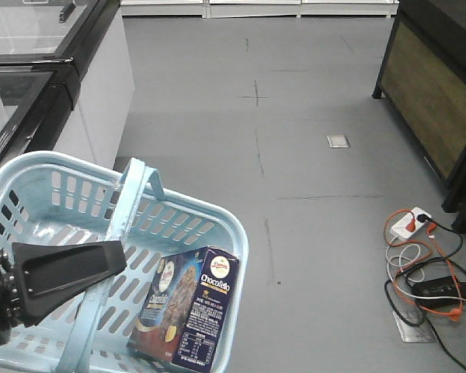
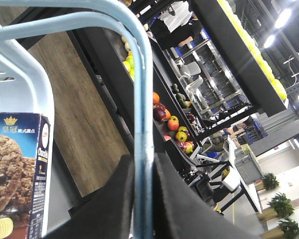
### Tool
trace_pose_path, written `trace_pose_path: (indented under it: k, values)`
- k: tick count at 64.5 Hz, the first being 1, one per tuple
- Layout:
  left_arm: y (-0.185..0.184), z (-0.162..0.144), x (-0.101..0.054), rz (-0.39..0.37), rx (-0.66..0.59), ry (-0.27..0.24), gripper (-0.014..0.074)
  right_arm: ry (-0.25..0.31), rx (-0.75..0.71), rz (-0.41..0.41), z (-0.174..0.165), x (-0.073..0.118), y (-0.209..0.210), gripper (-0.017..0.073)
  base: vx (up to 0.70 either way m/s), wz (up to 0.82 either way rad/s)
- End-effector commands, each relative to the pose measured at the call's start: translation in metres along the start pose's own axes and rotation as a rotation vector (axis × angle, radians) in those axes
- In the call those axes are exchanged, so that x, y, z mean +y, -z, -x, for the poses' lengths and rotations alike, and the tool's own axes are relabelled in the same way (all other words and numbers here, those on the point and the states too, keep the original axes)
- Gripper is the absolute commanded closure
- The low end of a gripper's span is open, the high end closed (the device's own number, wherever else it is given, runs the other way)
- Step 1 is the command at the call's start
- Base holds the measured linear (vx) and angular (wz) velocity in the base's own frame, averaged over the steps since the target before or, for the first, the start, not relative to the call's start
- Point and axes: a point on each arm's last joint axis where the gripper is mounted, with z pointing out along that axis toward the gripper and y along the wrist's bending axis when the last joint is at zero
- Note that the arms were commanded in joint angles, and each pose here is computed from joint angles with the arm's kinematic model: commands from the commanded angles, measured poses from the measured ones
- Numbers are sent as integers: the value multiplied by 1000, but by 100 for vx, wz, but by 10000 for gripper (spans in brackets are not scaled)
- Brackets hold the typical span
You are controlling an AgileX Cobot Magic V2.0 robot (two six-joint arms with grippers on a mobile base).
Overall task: Left arm holds basket, right arm returns cookies
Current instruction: 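Hold the basket steady with the left gripper while the base turns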
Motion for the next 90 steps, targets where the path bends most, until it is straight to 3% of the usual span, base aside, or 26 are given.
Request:
trace_pose_path:
  k: [1,90]
  values:
    - [2,8,-18,-110,-51,17,602,20,-64,16,0,2,0,563,1,1]
    - [2,8,-18,-110,-51,17,602,20,-64,16,0,2,0,563,0,-1]
